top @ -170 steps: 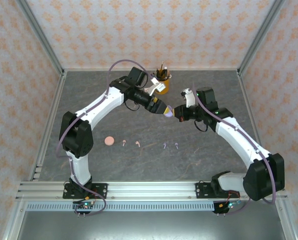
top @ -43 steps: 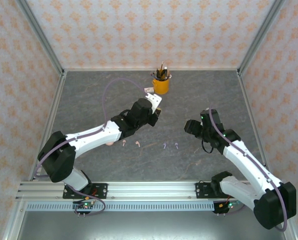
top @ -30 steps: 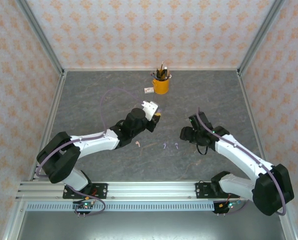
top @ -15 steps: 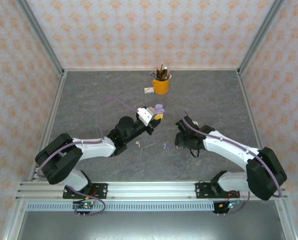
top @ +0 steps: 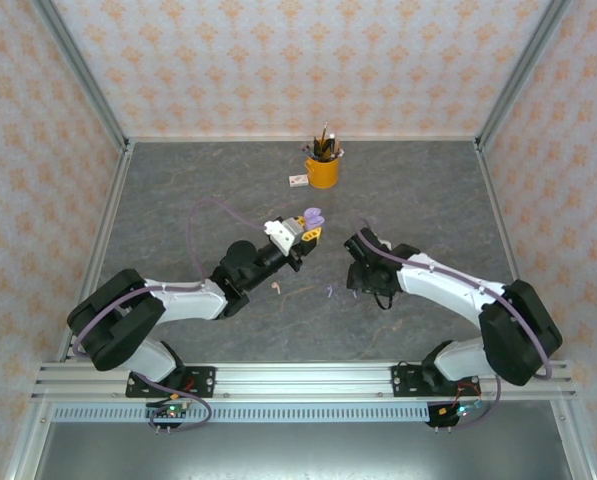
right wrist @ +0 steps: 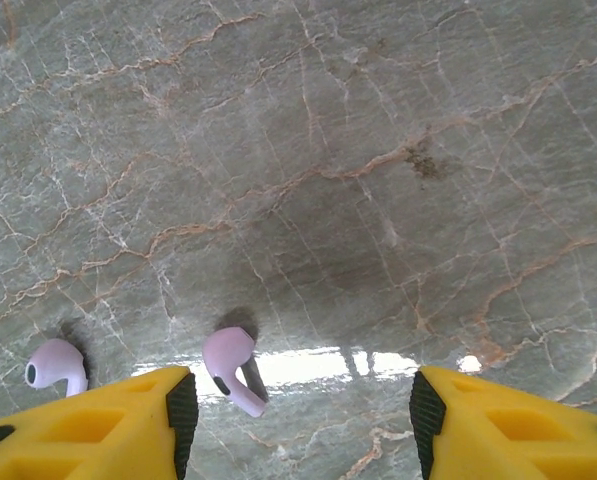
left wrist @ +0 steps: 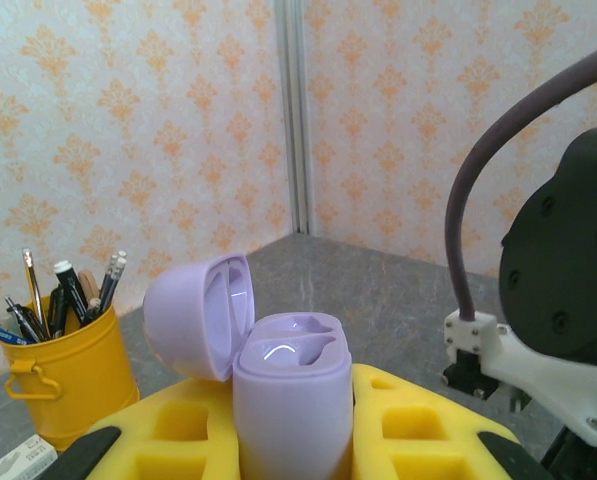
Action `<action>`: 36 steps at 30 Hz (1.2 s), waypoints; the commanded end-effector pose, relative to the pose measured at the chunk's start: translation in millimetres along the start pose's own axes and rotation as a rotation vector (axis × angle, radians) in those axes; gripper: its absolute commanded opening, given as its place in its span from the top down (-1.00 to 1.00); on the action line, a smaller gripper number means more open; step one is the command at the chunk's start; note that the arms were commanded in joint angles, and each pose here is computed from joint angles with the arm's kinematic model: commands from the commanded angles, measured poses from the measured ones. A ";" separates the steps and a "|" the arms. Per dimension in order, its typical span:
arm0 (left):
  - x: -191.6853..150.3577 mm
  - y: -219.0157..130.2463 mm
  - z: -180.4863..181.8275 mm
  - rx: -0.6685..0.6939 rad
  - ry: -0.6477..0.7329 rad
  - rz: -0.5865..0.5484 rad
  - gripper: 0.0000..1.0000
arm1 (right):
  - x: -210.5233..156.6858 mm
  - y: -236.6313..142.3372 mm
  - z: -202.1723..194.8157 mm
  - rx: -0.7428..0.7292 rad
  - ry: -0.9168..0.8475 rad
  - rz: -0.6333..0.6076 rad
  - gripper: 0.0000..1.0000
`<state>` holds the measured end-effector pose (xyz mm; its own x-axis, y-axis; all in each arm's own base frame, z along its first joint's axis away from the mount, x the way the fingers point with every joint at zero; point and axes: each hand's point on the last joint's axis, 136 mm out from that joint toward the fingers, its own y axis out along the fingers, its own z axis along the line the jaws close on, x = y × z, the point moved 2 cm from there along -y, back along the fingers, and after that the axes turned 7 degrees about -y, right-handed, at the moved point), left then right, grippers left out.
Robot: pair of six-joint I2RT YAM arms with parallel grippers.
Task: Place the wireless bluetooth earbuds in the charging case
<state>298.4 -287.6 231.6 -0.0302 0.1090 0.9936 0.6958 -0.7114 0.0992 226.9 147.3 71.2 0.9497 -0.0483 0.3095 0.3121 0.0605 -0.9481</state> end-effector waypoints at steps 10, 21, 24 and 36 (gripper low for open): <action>26.1 -3.6 7.8 0.033 -0.008 -0.133 1.00 | -6.5 7.7 5.9 -0.026 -0.051 0.076 -0.11; 27.7 -2.4 8.9 0.032 -0.009 -0.135 1.00 | -2.8 18.2 18.3 -0.036 -0.098 0.117 0.02; 27.9 -4.2 11.4 0.040 -0.010 -0.136 1.00 | -3.9 21.5 20.1 -0.040 -0.108 0.132 0.05; 30.9 -7.6 14.0 0.037 -0.019 -0.142 1.00 | -9.5 31.1 23.3 -0.059 -0.142 0.167 0.12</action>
<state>305.0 -275.6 243.5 -0.0714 0.1722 0.9825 0.7194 -0.6734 0.1703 226.4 170.6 37.0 0.9848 0.0754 0.1566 0.1563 0.0110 -0.9877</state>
